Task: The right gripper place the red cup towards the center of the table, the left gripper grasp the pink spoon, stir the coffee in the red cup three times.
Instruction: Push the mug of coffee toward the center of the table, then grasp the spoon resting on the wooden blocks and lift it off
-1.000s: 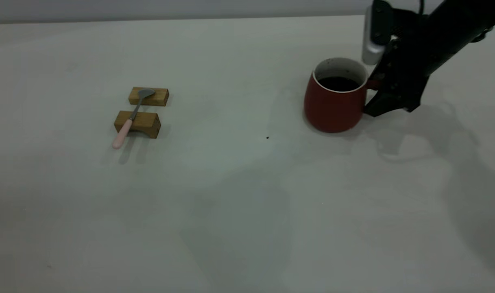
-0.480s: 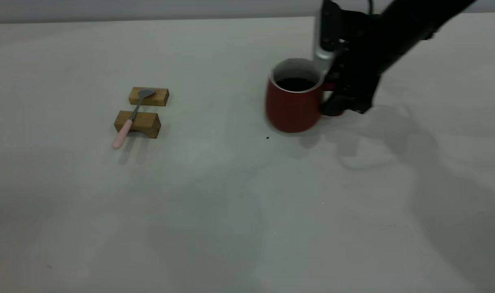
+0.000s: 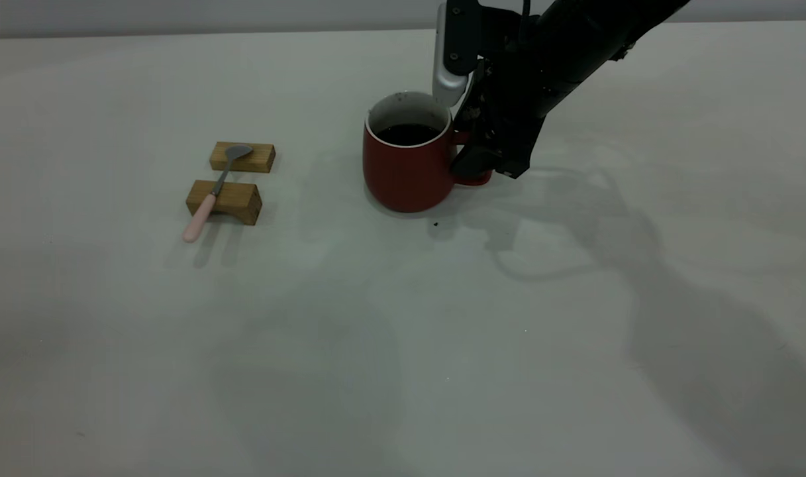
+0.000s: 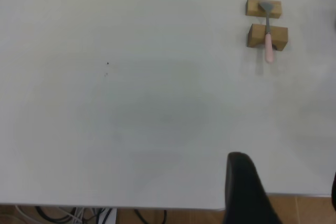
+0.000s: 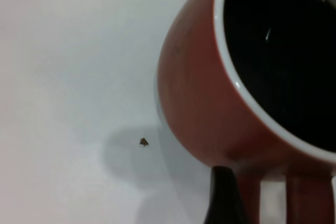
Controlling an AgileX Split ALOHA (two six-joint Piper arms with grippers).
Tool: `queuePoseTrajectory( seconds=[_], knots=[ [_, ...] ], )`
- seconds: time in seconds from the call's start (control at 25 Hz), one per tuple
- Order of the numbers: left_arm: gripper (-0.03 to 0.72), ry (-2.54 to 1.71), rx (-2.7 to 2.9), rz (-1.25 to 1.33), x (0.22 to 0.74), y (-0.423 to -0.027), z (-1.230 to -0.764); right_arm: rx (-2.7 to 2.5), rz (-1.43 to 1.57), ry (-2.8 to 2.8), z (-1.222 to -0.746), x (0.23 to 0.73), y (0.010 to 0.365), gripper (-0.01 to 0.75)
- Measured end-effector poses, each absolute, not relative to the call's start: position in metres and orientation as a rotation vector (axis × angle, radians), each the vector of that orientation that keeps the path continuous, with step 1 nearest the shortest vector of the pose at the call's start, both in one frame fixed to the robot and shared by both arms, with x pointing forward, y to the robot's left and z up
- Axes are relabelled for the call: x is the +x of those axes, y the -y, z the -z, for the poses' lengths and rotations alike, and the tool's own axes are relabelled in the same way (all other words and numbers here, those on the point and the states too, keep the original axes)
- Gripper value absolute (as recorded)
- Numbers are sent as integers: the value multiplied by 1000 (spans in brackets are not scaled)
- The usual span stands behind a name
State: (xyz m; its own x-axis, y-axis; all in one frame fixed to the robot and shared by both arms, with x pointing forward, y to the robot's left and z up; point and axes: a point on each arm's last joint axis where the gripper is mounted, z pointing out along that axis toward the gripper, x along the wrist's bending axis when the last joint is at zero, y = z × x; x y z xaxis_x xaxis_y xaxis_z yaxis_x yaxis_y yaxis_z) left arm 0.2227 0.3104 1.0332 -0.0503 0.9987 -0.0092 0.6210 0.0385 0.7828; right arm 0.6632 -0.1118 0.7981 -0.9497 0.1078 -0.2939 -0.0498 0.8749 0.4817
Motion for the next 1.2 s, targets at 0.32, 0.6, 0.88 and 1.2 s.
queuePoseTrajectory(
  seconds=[0.32, 0.6, 0.88, 1.2],
  knots=[
    [467, -1734, 1641, -827, 223, -310, -1033, 380, -827, -2721, -841, 676, 141, 555],
    [467, -1734, 1641, -827, 223, -310, -1033, 1147, -1144, -2869, -927, 648, 141, 555],
    [467, -1734, 1641, -827, 223, -310, -1033, 1749, -387, -2739, -996, 594, 181, 555],
    [467, -1734, 1641, -827, 223, -310, -1033, 1970, -43, -2463, -1026, 479, 233, 555]
  ],
)
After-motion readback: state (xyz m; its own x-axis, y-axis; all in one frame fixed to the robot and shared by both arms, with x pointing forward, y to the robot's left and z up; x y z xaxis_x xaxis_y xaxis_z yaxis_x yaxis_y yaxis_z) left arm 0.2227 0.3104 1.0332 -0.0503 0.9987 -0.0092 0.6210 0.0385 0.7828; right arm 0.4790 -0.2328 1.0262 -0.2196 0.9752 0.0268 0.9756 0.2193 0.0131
